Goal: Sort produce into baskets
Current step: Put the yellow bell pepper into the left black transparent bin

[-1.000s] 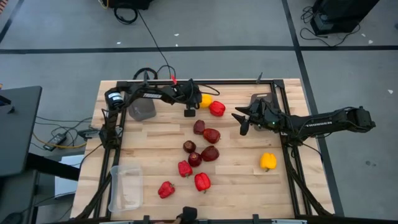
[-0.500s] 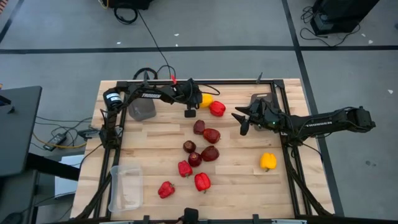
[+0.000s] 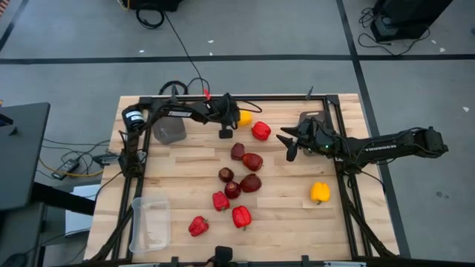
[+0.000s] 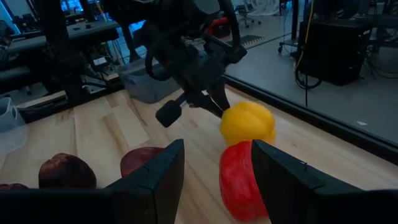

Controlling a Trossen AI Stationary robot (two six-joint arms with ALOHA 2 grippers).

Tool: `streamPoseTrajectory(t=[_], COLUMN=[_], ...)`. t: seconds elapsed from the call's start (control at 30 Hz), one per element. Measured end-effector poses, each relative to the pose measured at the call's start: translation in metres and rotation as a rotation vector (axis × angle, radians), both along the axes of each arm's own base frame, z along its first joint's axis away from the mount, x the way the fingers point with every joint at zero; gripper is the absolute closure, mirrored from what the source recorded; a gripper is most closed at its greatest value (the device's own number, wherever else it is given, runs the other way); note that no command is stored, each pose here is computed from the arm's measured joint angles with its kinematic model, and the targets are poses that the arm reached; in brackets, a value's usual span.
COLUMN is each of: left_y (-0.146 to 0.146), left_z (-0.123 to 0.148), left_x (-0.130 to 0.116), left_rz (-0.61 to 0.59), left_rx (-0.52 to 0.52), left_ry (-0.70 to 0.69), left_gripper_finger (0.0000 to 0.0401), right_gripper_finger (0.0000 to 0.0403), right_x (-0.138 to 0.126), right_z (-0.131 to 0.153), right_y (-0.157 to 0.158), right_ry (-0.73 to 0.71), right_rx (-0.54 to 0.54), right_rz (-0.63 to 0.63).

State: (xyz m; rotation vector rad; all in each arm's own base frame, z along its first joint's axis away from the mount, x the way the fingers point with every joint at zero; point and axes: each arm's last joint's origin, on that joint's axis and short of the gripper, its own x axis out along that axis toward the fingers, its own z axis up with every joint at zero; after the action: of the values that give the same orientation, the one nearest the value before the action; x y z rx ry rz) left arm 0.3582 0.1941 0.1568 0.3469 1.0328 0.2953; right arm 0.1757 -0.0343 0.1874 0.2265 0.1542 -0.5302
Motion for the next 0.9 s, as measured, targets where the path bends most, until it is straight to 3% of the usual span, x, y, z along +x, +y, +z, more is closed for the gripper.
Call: streamPoseTrajectory(t=[0.1,0.27,0.4,0.57,0.73,0.9], left_y=[-0.005,-0.016,-0.026,-0.033,-0.031,-0.016], left_z=[0.018,0.074,0.117,0.156,0.162,0.148], left_x=[-0.01,-0.032,-0.06,-0.102,-0.138,-0.162], left_rz=[0.019,0.109,0.233,0.411,0.582,0.671], left_rx=[-0.036,-0.092,-0.053,-0.079,-0.171,-0.244], left_ry=[0.095,0.173,0.243,0.3,0.414,0.55], left_gripper_finger=[0.0382,0.0383,0.0383,0.0381,0.0381,0.0381], right_gripper_finger=[0.0206,0.0206,0.0206,0.0206,0.0206,0.0206], right_x=[0.0,0.0,0.0,0.0,0.001,0.002], right_z=[0.0,0.0,0.0,0.0,0.003,0.012], right_y=[0.0,0.0,0.0,0.0,0.0,-0.001], right_ry=[0.003,0.004,0.004,0.003,-0.001,-0.057], right_rx=[0.0,0.0,-0.003,-0.013,-0.056,-0.131], right_rz=[0.0,0.0,0.002,0.011,0.018,0.013])
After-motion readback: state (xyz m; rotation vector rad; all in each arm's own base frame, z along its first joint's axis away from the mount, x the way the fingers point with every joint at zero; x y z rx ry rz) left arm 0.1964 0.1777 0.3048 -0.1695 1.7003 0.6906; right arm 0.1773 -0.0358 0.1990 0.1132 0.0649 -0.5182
